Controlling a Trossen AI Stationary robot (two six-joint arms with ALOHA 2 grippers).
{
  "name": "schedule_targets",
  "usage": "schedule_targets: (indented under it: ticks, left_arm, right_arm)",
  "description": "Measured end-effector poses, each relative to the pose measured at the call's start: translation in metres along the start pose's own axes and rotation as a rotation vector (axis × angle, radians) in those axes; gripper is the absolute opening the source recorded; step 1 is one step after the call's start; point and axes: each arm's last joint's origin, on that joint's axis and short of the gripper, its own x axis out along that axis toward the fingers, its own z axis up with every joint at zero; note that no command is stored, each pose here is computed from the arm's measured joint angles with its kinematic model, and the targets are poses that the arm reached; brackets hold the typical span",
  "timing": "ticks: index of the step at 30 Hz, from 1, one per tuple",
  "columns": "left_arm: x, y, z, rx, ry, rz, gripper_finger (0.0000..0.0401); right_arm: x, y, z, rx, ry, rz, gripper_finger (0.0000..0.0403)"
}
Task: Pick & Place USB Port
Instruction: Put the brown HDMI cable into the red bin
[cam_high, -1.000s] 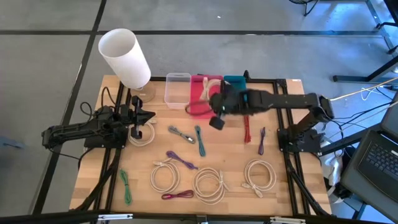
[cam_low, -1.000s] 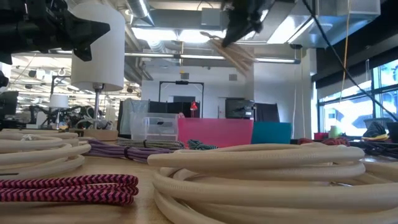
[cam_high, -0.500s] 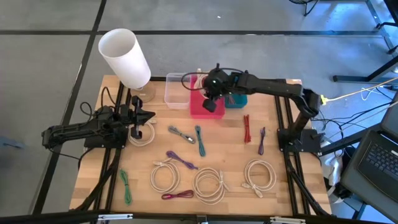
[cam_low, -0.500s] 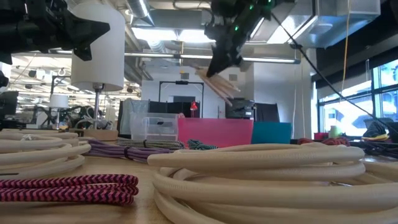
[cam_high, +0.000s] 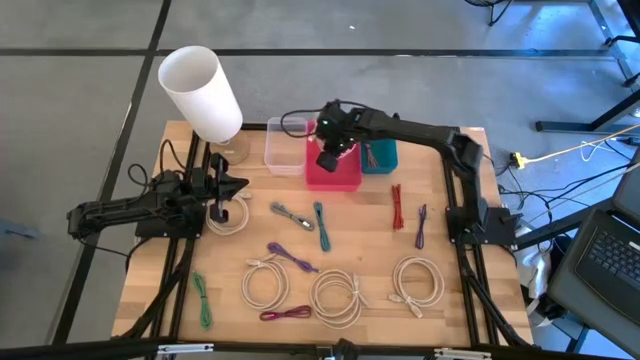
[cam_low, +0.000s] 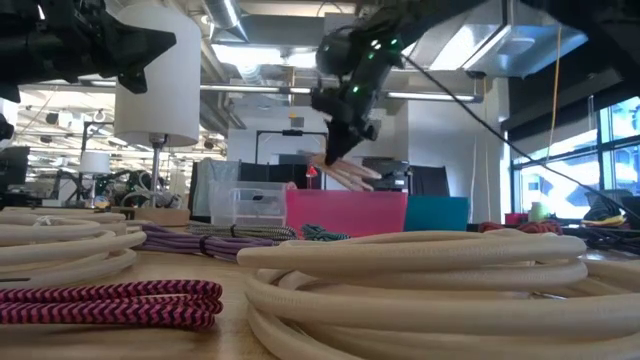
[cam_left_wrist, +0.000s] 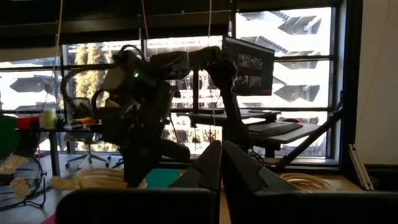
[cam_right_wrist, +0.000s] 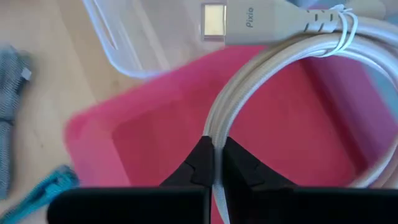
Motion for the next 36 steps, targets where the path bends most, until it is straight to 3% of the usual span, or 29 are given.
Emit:
schedule_targets:
  ticks: [6, 15, 29, 36]
  left_arm:
    - [0.000, 0.000, 0.000, 0.000, 0.002, -0.001, 0.0004]
    - [0.000, 0.000, 0.000, 0.000, 0.004, -0.002, 0.0004]
    - [0.000, 0.000, 0.000, 0.000, 0.004, -0.003, 0.0004]
    - [0.000, 0.000, 0.000, 0.000, 0.004, -0.003, 0.0004]
  right_arm:
    - [0.042, -0.006, -0.001, -0.004, 0.169, 0.039, 0.0013]
    - [0.097, -0.014, -0.014, -0.010, 0.264, 0.058, 0.0013]
    - [0.094, -0.018, -0.005, -0.002, 0.212, 0.082, 0.0014]
    - [0.094, -0.018, -0.005, -0.009, 0.211, 0.083, 0.0074]
